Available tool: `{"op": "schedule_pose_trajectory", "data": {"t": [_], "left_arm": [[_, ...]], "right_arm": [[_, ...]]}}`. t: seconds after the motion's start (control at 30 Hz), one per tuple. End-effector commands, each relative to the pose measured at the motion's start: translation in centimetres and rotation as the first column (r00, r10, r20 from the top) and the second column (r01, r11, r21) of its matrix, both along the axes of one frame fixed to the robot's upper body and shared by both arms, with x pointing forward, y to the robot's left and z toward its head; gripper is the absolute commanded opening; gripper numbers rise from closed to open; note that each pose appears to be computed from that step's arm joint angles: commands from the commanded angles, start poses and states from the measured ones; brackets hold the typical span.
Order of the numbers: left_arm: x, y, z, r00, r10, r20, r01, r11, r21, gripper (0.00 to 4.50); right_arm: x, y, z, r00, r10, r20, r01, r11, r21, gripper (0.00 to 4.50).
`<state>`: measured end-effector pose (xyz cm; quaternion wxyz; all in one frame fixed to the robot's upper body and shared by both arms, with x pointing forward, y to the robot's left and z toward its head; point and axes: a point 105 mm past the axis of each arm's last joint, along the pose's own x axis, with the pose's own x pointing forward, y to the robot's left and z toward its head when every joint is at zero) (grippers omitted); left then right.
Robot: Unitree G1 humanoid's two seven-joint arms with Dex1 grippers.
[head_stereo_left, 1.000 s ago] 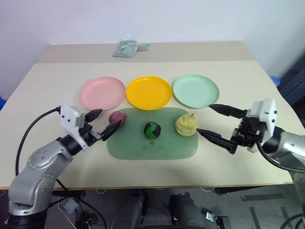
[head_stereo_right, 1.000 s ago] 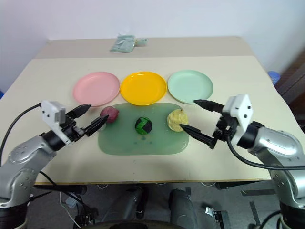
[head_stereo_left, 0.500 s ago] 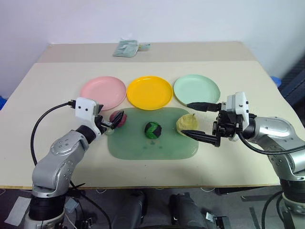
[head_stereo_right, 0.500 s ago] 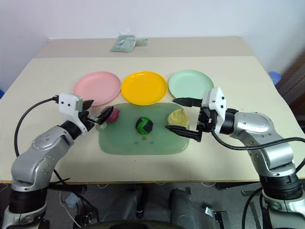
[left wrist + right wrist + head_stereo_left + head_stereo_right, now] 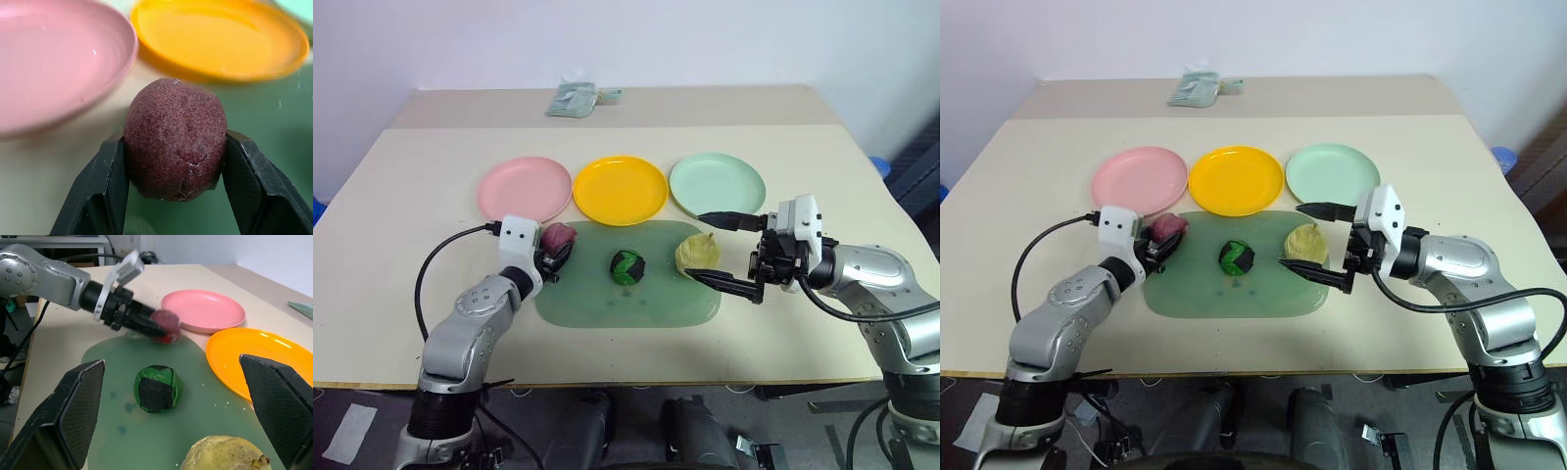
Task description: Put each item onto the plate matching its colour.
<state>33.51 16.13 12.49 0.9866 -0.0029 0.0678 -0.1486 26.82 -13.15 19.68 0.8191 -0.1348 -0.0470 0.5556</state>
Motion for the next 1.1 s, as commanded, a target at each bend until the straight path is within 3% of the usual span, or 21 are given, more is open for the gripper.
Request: {"op": "schedule_pose_trajectory", "data": {"t": [0.03,0.13,0.23,0.4,0.57,0.6,0.7,0.83,0.97,1.1], "left_arm": [[2.2,1.4,4.0,0.988,0.100,0.116,-0.091,0.993,-0.081,2.32],[5.8,3.9,6.2,0.955,0.274,0.117,-0.256,0.955,-0.148,2.32],[8.2,5.0,6.6,0.933,0.345,0.100,-0.329,0.933,-0.149,2.32],[10.6,6.0,5.1,0.913,0.405,0.052,-0.395,0.908,-0.136,2.32],[10.8,5.3,3.8,0.927,0.375,0.026,-0.366,0.917,-0.158,4.48],[10.7,4.8,4.2,0.936,0.349,0.041,-0.336,0.923,-0.186,4.48],[9.0,3.8,7.0,0.952,0.256,0.170,-0.219,0.953,-0.208,4.48],[4.7,1.7,9.4,0.955,0.014,0.298,0.041,0.983,-0.180,4.48],[0.7,-0.3,9.3,0.905,-0.314,0.286,0.350,0.933,-0.084,4.48],[-2.0,-0.6,8.3,0.820,-0.521,0.238,0.534,0.846,0.012,4.48]], "right_arm": [[-0.4,0.4,1.4,0.998,0.002,0.063,-0.003,1.000,0.014,4.50],[-0.1,0.5,1.9,0.997,-0.011,0.082,0.009,1.000,0.027,4.50],[0.3,0.7,2.3,0.995,-0.027,0.098,0.024,0.999,0.038,4.50],[0.7,0.8,2.6,0.993,-0.043,0.112,0.038,0.998,0.050,4.50],[1.1,0.4,2.6,0.991,-0.062,0.117,0.056,0.997,0.058,4.50],[1.1,0.3,2.6,0.991,-0.067,0.117,0.060,0.996,0.059,4.50],[1.0,-0.3,2.3,0.990,-0.082,0.111,0.075,0.995,0.065,4.50],[0.6,-1.0,1.9,0.989,-0.106,0.099,0.099,0.992,0.075,4.50],[-0.1,-1.2,1.4,0.989,-0.121,0.088,0.114,0.990,0.079,4.50],[-0.3,-0.7,0.9,0.988,-0.123,0.089,0.118,0.991,0.063,4.50]]}}
